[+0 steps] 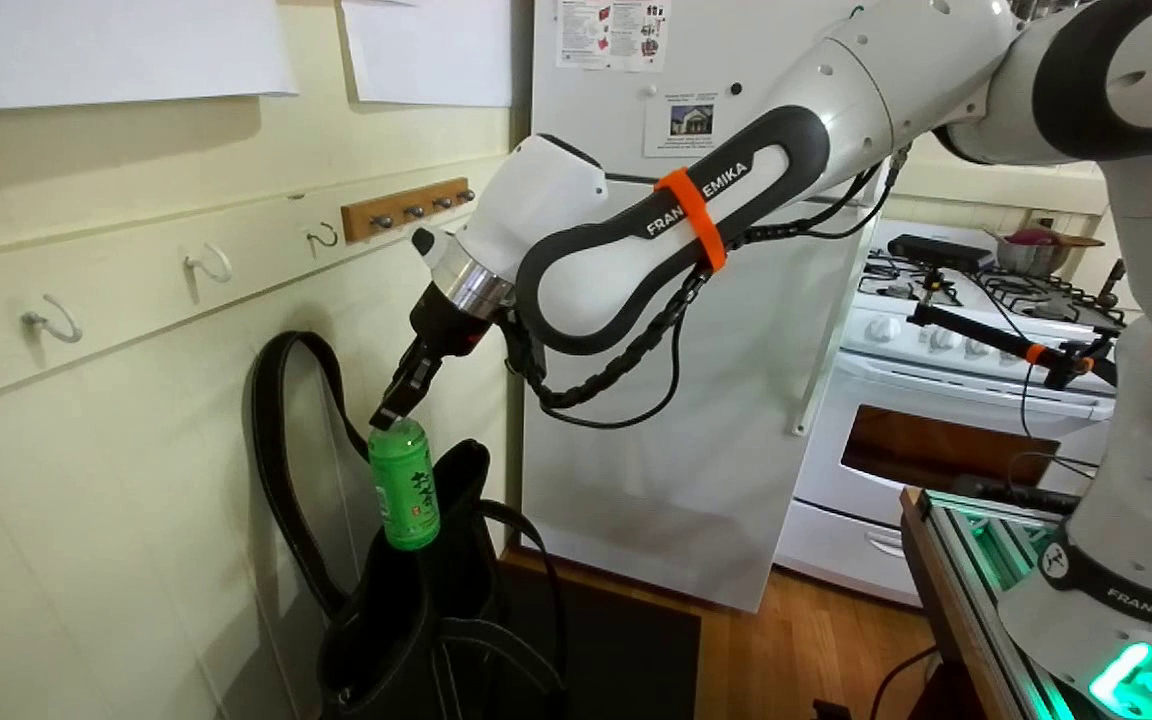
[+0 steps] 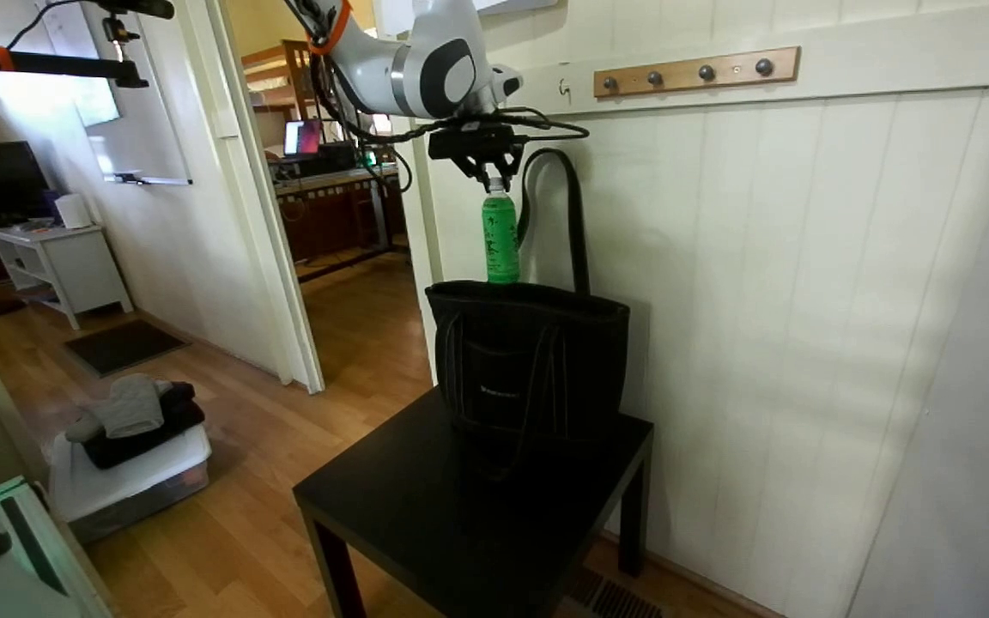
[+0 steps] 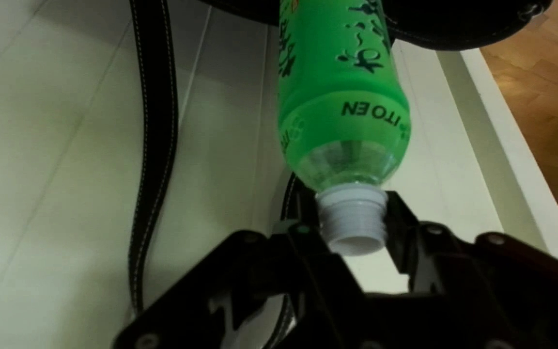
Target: Take the green bottle out of the black bag.
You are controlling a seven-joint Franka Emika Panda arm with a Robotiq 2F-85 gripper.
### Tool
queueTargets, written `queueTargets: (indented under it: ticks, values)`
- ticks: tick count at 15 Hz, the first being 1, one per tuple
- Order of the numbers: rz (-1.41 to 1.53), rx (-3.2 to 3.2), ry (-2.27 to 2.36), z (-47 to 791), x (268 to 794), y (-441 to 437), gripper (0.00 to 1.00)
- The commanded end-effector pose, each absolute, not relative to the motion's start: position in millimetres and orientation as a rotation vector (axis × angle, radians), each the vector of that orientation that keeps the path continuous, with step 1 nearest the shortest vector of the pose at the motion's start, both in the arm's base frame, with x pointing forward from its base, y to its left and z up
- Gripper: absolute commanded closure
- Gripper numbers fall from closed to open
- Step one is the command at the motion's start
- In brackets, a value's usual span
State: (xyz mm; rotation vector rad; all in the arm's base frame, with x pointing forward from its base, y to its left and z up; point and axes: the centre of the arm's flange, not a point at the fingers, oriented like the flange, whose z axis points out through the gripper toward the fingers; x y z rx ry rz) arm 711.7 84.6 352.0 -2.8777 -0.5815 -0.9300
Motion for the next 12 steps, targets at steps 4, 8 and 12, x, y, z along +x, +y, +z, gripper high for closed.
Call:
queueTargets:
  ticks: [4,8,12]
  values:
    - [-0.911,-2.795,-0.696,334,714,104,0.88]
    - [-0.903,-2.76,-0.771,314,718,113,0.88]
    - [-0.913,-2.709,-0.859,296,726,122,0.88]
